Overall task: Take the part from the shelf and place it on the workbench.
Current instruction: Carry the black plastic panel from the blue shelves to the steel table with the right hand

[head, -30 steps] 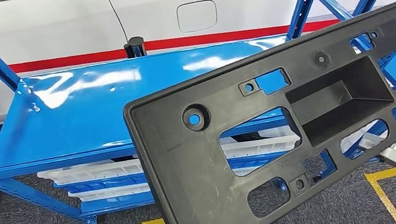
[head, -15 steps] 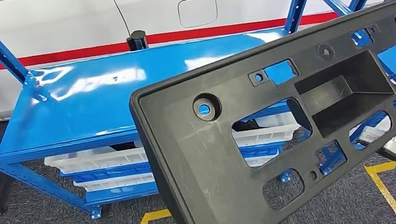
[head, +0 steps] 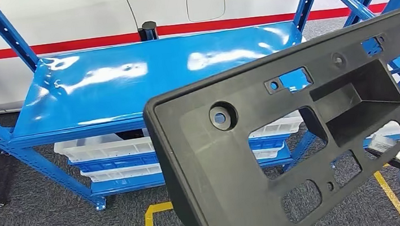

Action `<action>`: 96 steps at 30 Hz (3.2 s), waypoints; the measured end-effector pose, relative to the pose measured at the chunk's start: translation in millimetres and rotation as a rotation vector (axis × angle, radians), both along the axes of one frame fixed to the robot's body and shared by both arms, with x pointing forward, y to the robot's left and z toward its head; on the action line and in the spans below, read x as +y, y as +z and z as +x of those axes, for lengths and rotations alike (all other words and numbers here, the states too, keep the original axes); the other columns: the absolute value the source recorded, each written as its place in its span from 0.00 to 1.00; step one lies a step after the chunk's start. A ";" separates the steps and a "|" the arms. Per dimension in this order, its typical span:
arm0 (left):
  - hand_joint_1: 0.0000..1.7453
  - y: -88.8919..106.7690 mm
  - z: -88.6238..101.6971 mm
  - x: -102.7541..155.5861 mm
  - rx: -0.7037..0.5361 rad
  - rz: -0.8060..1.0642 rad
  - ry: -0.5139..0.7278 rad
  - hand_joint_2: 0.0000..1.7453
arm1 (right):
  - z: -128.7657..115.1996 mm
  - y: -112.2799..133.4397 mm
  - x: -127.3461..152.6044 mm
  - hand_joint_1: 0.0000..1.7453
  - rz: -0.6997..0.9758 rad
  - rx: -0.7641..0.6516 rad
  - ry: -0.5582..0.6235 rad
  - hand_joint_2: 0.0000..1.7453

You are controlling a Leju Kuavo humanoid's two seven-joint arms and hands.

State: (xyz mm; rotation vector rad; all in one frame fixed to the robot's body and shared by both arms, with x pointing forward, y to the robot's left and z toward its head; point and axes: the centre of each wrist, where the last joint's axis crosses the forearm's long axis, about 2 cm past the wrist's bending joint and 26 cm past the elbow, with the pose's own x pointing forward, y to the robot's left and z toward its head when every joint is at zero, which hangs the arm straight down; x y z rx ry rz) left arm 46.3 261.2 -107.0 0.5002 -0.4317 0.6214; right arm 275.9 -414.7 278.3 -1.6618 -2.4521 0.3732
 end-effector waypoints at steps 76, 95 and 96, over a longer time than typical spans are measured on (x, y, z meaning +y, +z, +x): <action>0.00 2.0 12.2 -9.2 0.024 0.014 0.031 1.00 | -48.8 -59.9 -25.9 1.00 0.345 0.146 0.005 1.00; 0.00 2.3 12.4 -13.0 0.018 0.015 0.030 1.00 | -55.7 -51.0 -33.5 1.00 0.327 0.138 -0.001 1.00; 0.00 2.3 12.4 -13.6 0.017 0.014 0.029 1.00 | -55.9 -50.7 -33.6 1.00 0.326 0.138 -0.003 1.00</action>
